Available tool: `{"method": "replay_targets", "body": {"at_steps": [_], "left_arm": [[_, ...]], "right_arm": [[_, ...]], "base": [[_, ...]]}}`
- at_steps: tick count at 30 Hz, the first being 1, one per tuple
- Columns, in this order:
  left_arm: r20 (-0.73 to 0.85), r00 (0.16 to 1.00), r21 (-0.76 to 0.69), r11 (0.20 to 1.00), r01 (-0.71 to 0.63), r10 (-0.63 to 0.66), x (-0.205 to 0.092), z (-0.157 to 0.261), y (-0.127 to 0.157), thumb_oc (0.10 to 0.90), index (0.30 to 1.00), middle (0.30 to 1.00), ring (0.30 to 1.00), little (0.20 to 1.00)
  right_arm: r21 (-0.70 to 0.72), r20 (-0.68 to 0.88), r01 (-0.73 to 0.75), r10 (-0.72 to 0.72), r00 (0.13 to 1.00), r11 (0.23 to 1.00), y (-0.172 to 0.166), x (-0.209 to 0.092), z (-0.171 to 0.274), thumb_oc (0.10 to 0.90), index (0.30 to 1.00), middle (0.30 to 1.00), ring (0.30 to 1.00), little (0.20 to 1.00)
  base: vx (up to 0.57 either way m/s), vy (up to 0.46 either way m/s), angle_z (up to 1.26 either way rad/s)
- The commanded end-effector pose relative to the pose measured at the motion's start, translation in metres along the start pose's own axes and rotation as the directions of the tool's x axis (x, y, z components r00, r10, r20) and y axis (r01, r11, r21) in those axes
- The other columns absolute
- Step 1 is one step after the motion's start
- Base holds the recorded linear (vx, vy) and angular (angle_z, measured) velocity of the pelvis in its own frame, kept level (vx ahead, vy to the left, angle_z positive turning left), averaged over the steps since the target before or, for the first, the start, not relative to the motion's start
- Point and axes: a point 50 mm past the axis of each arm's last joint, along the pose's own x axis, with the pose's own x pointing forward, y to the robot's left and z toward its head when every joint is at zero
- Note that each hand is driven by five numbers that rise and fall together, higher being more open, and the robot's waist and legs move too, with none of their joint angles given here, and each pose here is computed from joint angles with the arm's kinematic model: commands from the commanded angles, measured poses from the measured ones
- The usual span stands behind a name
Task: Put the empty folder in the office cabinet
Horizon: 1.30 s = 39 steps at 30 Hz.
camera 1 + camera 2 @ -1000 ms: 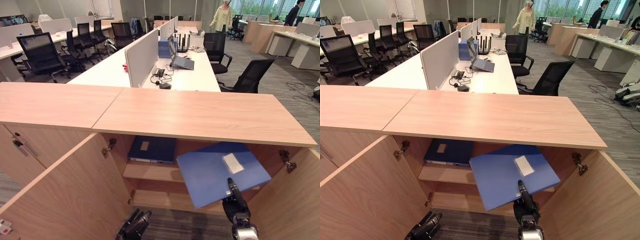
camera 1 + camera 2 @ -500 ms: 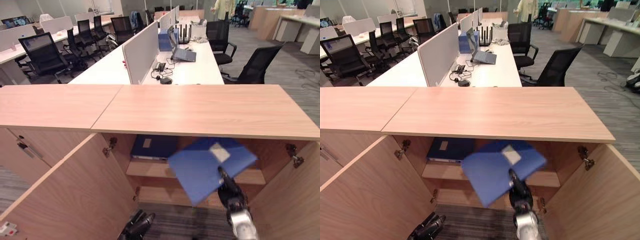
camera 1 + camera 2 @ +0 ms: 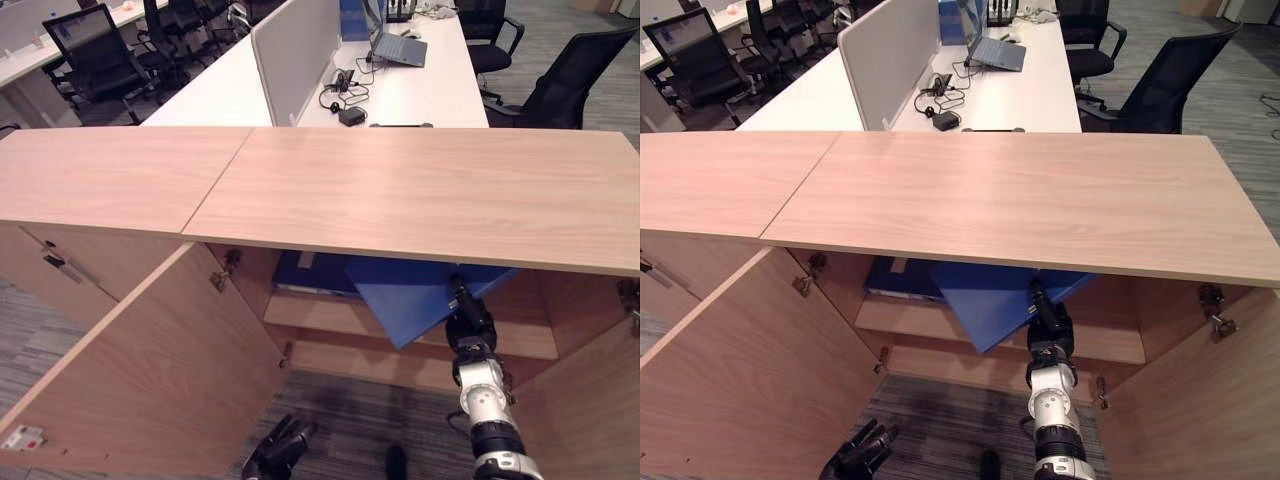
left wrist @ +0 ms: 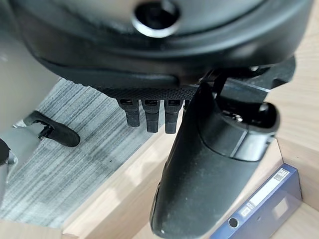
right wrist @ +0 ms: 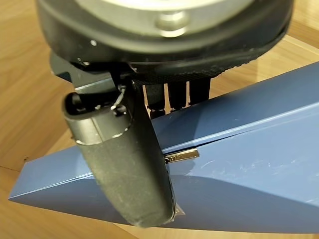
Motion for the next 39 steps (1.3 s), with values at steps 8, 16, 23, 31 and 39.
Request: {"method": "replay_targets", "body": {"at_steps": [8,16,23,31,39], "left_arm": [[0.07,0.997,0.05,0.998,0.033,-0.036,0.003,0.026,0.001,0.8,0.9,0.9,0.9,0.9],[0.032,0.999,-0.006,0.999,-0.035,0.035,-0.005,0.008,0.017,0.8,0.9,0.9,0.9,0.9],[0.047,0.999,-0.008,1.0,-0.019,0.019,-0.001,0.013,0.009,0.8,0.9,0.9,0.9,0.9],[0.122,0.993,0.062,0.998,0.002,-0.009,0.008,0.044,-0.006,0.8,0.9,0.9,0.9,0.9],[0.166,0.986,0.117,0.993,-0.016,-0.004,0.009,0.065,-0.007,0.8,0.9,0.9,0.9,0.9]], "right_arm": [[0.09,0.314,-0.258,0.219,0.924,0.962,0.078,0.01,0.067,0.4,0.3,0.3,0.3,0.3],[0.203,0.356,-0.335,0.249,0.901,0.92,0.096,-0.006,0.063,0.4,0.3,0.3,0.3,0.3],[0.249,0.423,-0.416,0.289,0.859,0.875,0.125,-0.018,0.072,0.4,0.3,0.3,0.3,0.3],[0.266,0.539,-0.53,0.332,0.774,0.805,0.177,-0.036,0.097,0.4,0.3,0.3,0.3,0.3],[0.236,0.572,-0.549,0.342,0.746,0.802,0.199,-0.041,0.11,0.4,0.3,0.3,0.3,0.3]], "base": [[0.11,0.014,-0.22],[0.18,0.093,-0.44],[0.01,0.09,-0.37],[-0.11,0.056,-0.06],[-0.07,0.01,-0.1]]}}
